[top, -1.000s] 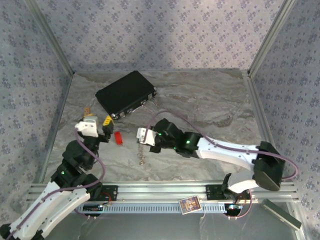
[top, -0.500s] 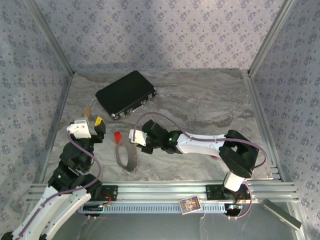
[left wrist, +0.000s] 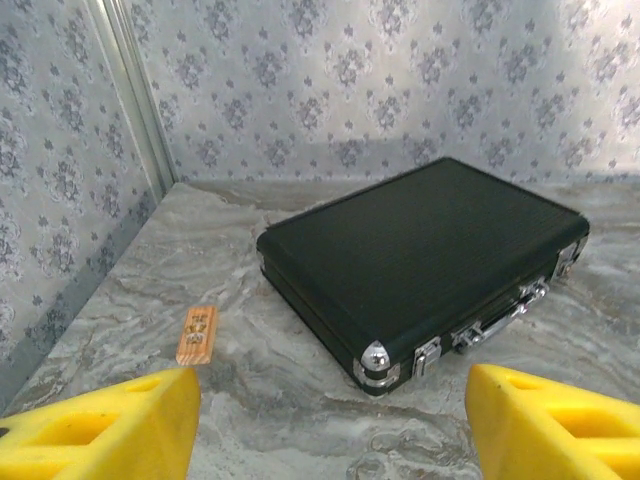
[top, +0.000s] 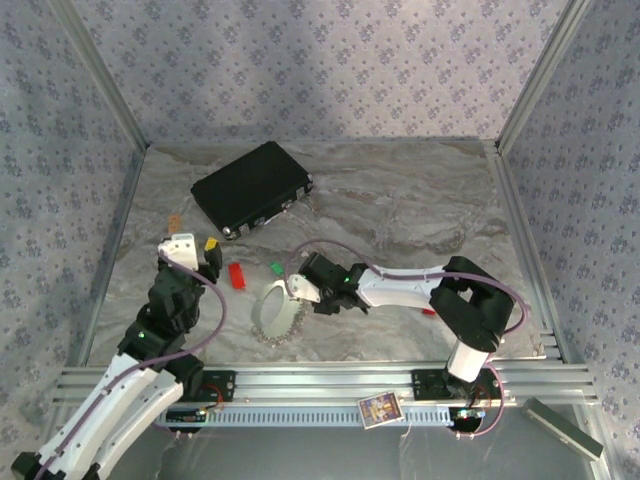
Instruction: Put the keys on the keyring
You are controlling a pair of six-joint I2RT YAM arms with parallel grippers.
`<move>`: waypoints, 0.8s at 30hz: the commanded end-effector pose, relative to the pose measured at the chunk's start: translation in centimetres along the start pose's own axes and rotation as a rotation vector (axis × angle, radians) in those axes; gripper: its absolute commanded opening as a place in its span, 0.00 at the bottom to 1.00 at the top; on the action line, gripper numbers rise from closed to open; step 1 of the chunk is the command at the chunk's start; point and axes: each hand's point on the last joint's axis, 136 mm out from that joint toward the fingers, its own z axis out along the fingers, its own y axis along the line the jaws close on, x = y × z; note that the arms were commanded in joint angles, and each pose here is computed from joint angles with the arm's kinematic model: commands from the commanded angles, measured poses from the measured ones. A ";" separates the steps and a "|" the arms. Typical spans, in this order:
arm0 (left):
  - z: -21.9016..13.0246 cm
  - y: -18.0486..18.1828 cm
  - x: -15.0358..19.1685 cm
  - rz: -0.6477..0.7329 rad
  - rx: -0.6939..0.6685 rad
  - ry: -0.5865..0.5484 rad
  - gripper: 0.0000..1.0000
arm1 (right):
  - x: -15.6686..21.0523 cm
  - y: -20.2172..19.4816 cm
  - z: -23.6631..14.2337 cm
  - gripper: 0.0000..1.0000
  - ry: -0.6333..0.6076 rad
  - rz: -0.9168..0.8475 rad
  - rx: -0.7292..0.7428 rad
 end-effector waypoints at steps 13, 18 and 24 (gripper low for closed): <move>3.7 1.5 2.5 -0.044 -0.066 0.048 0.97 | 4.6 -8.7 -12.2 0.58 -0.491 0.558 0.222; 5.5 3.2 2.9 -0.068 -0.127 0.049 0.97 | 12.8 -14.8 -14.7 0.63 -0.416 0.808 0.550; 8.1 4.9 4.6 -0.051 -0.197 0.055 0.97 | 21.8 -19.2 -16.4 0.63 -0.445 1.045 0.856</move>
